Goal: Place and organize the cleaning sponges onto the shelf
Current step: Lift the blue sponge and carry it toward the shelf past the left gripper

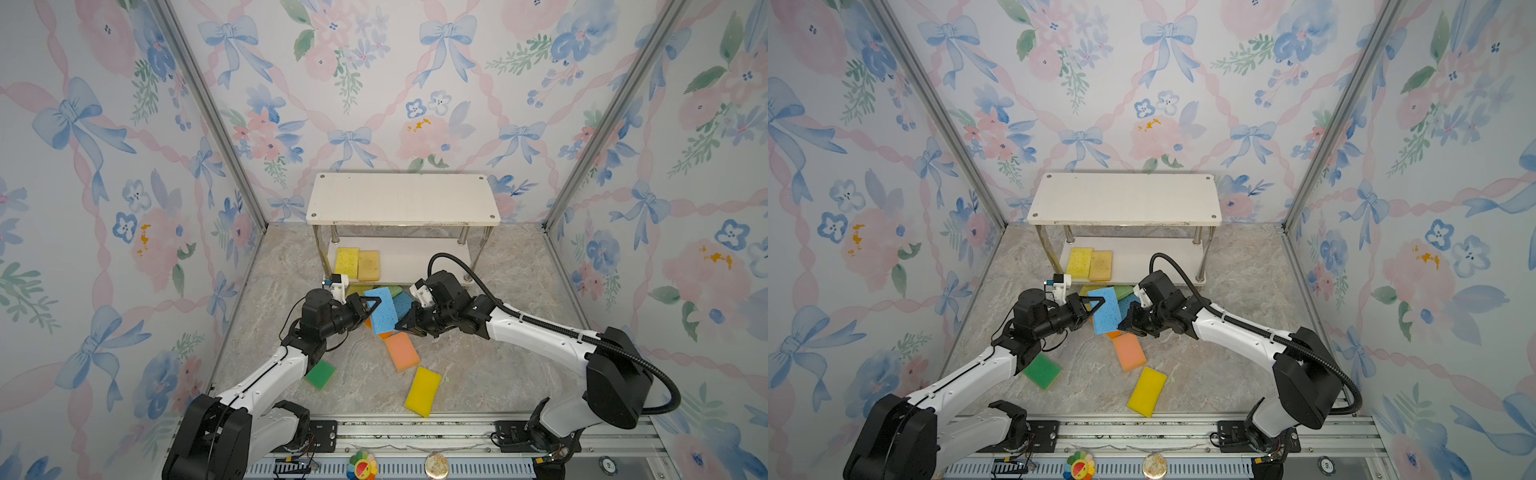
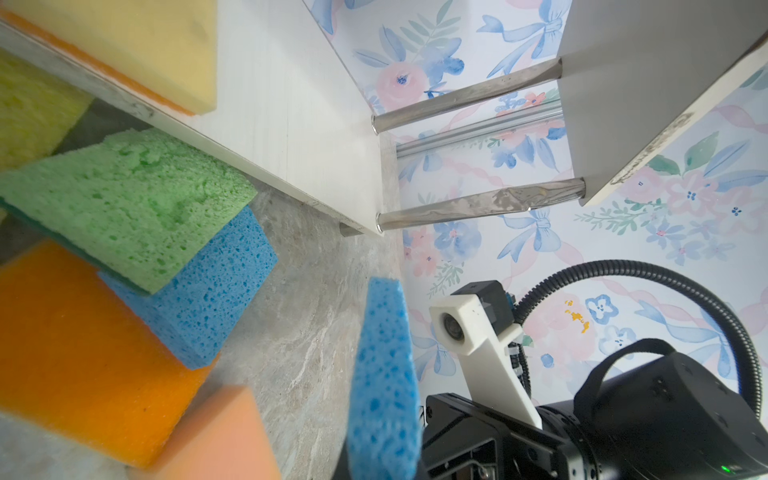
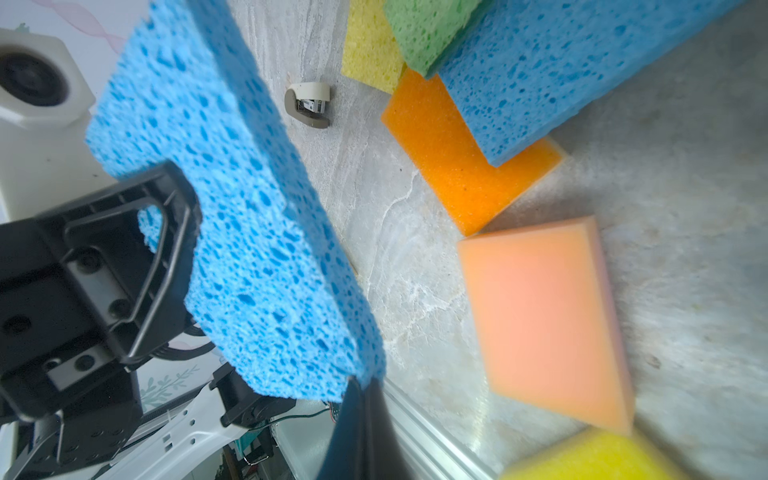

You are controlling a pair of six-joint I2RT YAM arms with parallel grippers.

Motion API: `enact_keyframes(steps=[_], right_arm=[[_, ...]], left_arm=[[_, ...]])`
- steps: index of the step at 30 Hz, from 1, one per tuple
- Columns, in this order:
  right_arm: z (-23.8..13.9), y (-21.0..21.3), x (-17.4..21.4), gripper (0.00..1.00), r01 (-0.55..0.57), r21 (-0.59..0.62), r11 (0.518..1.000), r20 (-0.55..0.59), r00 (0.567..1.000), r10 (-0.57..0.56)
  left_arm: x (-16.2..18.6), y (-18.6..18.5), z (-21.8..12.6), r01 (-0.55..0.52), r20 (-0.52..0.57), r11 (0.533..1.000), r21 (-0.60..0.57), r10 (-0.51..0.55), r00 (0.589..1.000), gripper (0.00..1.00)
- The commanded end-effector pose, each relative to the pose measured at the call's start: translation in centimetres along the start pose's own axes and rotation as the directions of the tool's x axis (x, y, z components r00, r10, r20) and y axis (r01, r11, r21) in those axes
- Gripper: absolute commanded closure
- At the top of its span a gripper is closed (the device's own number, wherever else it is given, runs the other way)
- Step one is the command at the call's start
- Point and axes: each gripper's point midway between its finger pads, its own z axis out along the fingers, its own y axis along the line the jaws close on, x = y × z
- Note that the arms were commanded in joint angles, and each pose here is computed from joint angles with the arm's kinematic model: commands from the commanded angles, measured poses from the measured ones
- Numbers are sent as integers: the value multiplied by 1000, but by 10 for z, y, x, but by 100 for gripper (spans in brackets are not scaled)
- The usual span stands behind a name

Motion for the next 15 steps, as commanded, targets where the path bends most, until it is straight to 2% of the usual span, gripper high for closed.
enact_keyframes(steps=[1,3,5,6,7,8,10,13,15], right_arm=[[-7,5,3,98,21,-16,1000,9,1000,-21],[-9,5,2,100,21,-13,1000,15,1000,-21],[-11,4,2,100,23,-9,1000,20,1000,-23],[-12,4,2,100,23,-10,1000,23,999,-22],[-13,2,2,100,20,-6,1000,27,999,-20],[-14,2,2,100,20,-6,1000,28,999,-20],[-15,4,2,100,23,-11,1000,31,999,-23],[-15,4,3,87,24,-16,1000,22,999,-24],[-15,3,4,75,22,-14,1000,18,1000,-22]], left_arm=[[-2,1,0,5,8,1000,10,-5,1000,95],[-3,3,-1,11,12,1000,7,-11,1000,78],[-4,4,-2,16,16,1000,5,-16,1000,71],[-4,6,-3,21,18,1000,2,-21,1000,60],[-4,7,-3,25,18,1000,0,-25,1000,55],[-4,7,-3,26,18,1000,-1,-26,1000,59],[-4,6,-2,21,13,1000,3,-21,1000,81],[-5,2,-2,13,10,1000,11,-13,1000,100],[-6,0,-1,10,10,1000,18,-11,1000,100]])
